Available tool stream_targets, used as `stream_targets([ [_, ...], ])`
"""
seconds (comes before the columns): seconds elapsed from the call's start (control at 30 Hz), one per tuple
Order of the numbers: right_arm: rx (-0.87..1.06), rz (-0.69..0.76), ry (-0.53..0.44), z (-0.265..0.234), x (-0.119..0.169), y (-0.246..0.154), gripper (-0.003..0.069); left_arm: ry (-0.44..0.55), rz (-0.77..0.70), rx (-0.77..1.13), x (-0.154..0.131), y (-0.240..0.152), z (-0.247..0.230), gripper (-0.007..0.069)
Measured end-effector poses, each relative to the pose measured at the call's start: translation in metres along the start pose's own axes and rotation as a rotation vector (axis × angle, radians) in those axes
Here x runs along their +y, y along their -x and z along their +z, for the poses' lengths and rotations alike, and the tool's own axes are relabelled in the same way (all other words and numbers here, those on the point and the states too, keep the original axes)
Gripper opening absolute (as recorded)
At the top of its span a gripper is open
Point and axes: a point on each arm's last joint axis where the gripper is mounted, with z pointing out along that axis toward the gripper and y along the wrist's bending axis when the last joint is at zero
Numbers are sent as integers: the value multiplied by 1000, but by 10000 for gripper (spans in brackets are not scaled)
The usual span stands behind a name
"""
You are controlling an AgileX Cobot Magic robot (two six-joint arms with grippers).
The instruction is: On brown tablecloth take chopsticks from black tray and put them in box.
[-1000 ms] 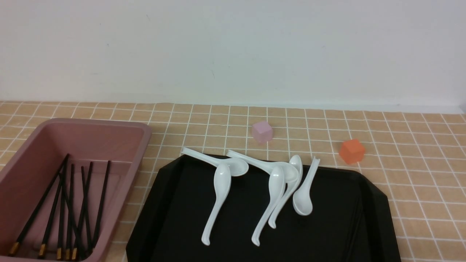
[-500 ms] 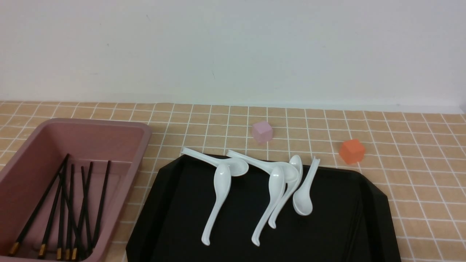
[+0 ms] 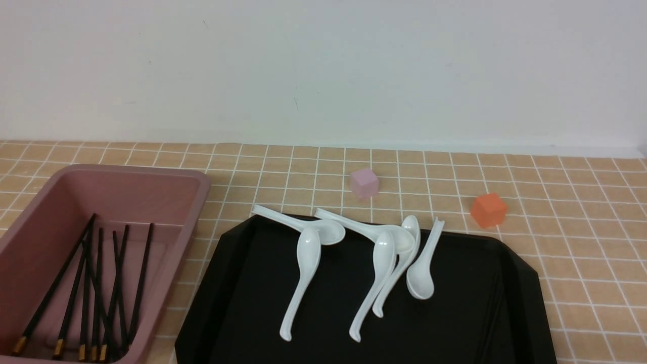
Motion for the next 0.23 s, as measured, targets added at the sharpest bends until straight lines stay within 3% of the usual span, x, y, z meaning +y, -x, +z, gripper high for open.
stream_targets([
  [0.23, 0, 0, 0, 0, 0, 0, 117, 0, 0, 0, 0, 0, 0, 239],
])
